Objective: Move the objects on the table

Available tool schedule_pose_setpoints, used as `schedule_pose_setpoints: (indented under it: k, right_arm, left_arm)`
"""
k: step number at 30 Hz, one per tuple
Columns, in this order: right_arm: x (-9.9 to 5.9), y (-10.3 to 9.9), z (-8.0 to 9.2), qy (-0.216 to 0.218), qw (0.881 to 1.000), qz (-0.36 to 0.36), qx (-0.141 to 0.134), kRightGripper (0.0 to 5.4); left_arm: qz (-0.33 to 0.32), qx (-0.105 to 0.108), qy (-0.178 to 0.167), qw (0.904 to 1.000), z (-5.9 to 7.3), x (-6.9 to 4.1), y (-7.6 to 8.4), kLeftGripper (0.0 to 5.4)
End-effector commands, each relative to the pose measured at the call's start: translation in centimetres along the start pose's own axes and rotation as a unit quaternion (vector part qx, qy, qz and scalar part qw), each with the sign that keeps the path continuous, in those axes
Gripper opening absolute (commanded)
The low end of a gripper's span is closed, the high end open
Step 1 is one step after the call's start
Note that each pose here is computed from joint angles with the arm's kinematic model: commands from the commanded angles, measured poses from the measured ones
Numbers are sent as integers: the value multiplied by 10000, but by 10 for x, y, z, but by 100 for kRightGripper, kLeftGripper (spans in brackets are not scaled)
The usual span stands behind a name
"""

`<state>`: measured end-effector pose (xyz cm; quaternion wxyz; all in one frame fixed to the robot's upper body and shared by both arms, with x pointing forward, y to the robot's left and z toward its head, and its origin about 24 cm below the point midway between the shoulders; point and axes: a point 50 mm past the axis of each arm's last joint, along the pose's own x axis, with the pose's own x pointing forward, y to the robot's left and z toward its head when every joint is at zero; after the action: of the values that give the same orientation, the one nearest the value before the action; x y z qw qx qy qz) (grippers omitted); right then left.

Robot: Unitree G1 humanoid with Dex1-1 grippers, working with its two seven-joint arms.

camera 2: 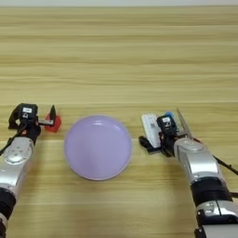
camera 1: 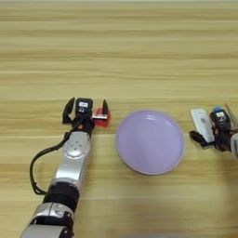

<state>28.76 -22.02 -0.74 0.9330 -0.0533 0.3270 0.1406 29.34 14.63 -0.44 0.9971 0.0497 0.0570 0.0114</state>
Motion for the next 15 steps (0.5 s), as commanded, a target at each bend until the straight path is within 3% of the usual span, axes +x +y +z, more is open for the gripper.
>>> schedule_pose_setpoints:
  k: [1,11,15]
  right_arm:
    - [1,-1,-7,228,9997,9,-22,540]
    - [2,-1,-9,307,9994,29,-128,540]
    - [3,1,-12,425,9986,72,-307,481]
  left_arm:
    - [53,-44,-88,9999,5,3,0,537]
    - [120,-77,-107,9998,6,3,1,537]
    - [152,-91,-113,9998,6,4,2,540]
